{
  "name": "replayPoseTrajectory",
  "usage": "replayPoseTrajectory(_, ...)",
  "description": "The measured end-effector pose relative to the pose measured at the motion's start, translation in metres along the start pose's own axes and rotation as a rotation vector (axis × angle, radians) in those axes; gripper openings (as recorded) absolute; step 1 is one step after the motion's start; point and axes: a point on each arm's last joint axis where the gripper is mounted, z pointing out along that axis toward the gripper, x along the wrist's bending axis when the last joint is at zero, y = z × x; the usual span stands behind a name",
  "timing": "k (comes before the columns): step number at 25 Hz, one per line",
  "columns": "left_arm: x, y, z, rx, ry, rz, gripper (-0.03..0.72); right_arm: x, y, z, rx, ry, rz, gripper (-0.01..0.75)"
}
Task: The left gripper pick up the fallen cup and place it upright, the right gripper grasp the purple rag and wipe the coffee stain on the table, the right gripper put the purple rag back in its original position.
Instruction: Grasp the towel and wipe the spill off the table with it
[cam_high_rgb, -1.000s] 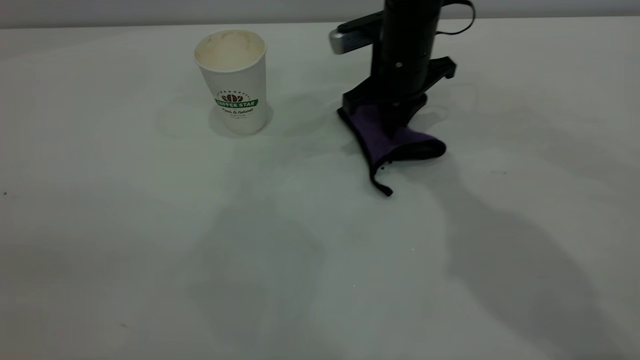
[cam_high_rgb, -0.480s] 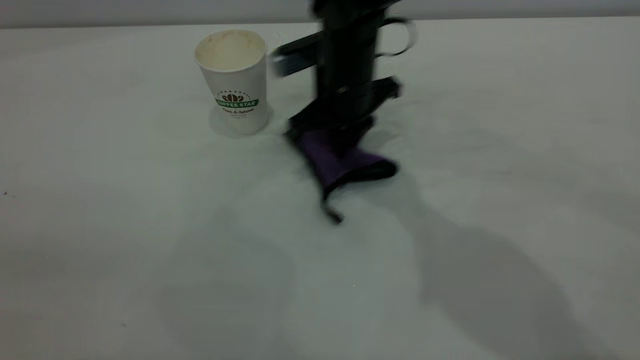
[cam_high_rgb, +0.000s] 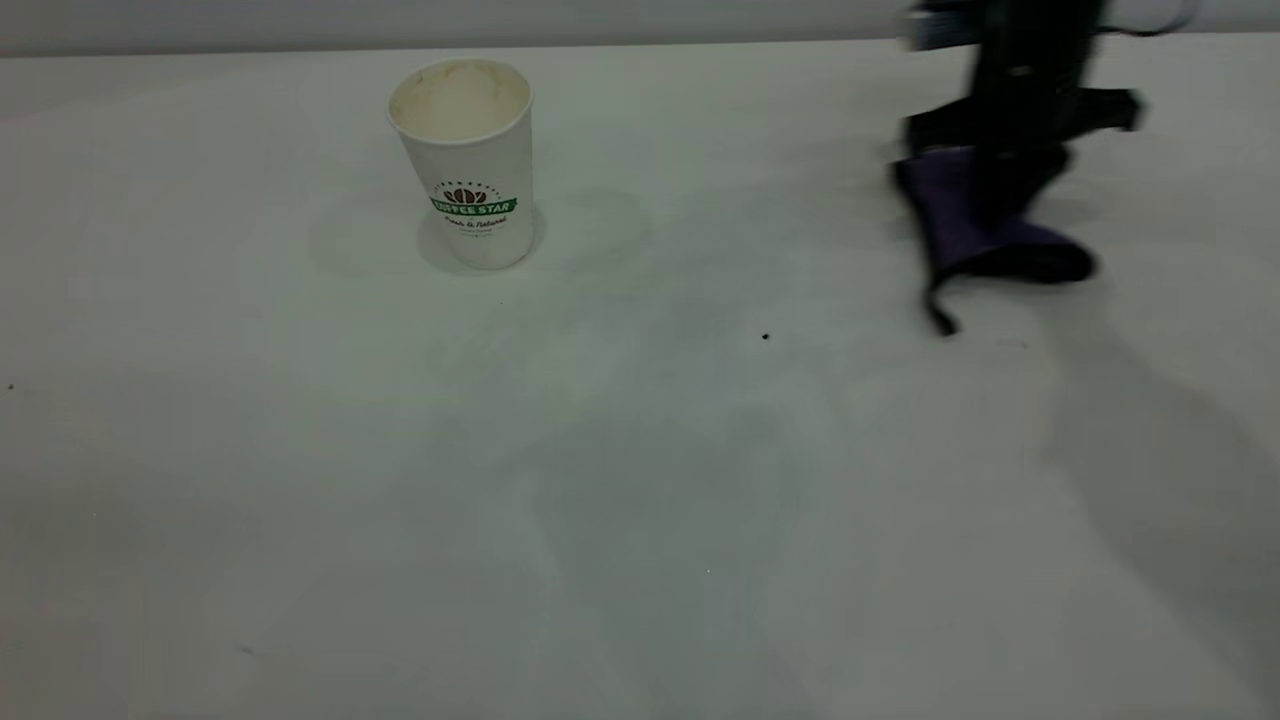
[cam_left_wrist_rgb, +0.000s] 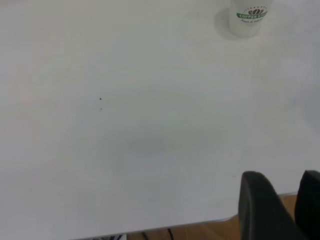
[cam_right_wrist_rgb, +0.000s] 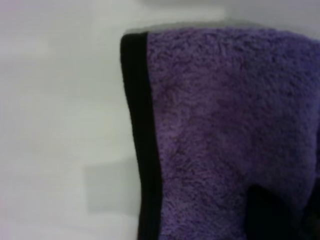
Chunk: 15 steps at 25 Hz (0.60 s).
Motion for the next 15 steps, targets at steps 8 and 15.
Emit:
replayPoseTrajectory(8,0.000,0.000,0.000,0.000,0.000,0.000,0.241,-0.043,0.000,-0.006,0.043,0.050,0.058,0.217)
replayPoseTrajectory(15,0.000,0.000,0.000,0.000,0.000,0.000,0.241,-0.045,0.014,-0.083,-0.047,0.055,-0.031,0.699)
